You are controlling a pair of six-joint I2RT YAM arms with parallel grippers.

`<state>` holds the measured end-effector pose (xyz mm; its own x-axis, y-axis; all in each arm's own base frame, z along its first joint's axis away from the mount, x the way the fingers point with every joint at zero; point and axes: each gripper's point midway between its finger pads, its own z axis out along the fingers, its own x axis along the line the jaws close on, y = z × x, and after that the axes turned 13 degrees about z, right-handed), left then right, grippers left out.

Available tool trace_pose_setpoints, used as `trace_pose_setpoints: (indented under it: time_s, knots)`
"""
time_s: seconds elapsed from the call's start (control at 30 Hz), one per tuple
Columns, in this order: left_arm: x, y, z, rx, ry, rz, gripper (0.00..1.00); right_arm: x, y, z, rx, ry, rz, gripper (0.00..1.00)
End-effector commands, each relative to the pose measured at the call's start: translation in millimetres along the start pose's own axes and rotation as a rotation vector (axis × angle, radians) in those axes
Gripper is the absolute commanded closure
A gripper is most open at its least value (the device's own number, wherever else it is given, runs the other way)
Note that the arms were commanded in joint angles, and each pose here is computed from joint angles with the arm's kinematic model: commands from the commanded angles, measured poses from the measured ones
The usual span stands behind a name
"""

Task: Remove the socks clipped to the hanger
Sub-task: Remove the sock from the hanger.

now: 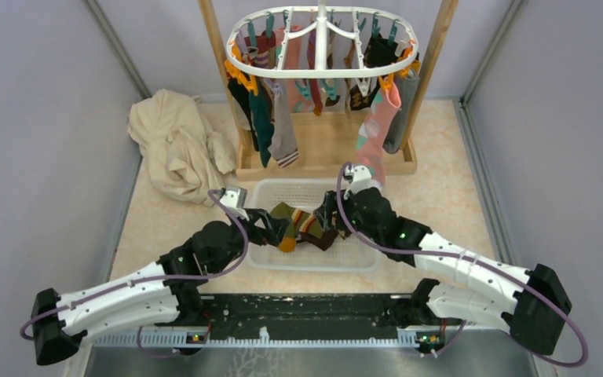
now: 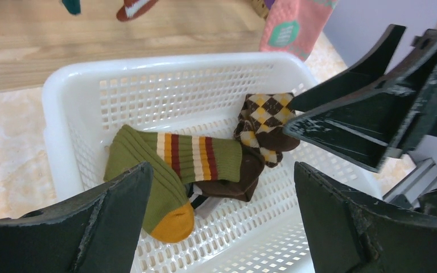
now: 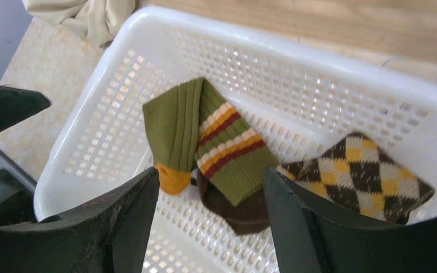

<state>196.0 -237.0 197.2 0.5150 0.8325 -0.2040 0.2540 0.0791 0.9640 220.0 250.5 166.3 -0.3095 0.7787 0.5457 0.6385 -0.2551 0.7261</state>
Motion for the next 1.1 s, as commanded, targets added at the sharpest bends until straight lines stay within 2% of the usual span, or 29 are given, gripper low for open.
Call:
trace_pose_setpoints:
  time_s: [0.0,0.2,0.57,1.07]
  knots:
    - [-0.3,26.4,-12.3,-0.046,-0.006,-0.024,0.01,29.6,51.0,14.9,-0.21,0.08,-0.103,0.32]
    - [7.8,15.7,-24.4,0.008,0.015,-0.067,0.01,48.7,68.7,57.6,-0.286,0.123,-0.251,0.29]
    - [8.3,0.5,-32.8,0.036,-0.013,-0.107,0.01,83.6,90.8,115.3,-0.401,0.279,-0.345,0.25]
    - [10.7,-7.6,-35.9,0.053,-0.015,-0.108,0.01,81.9,103.8,143.2,-0.564,0.112,-0.39,0.24]
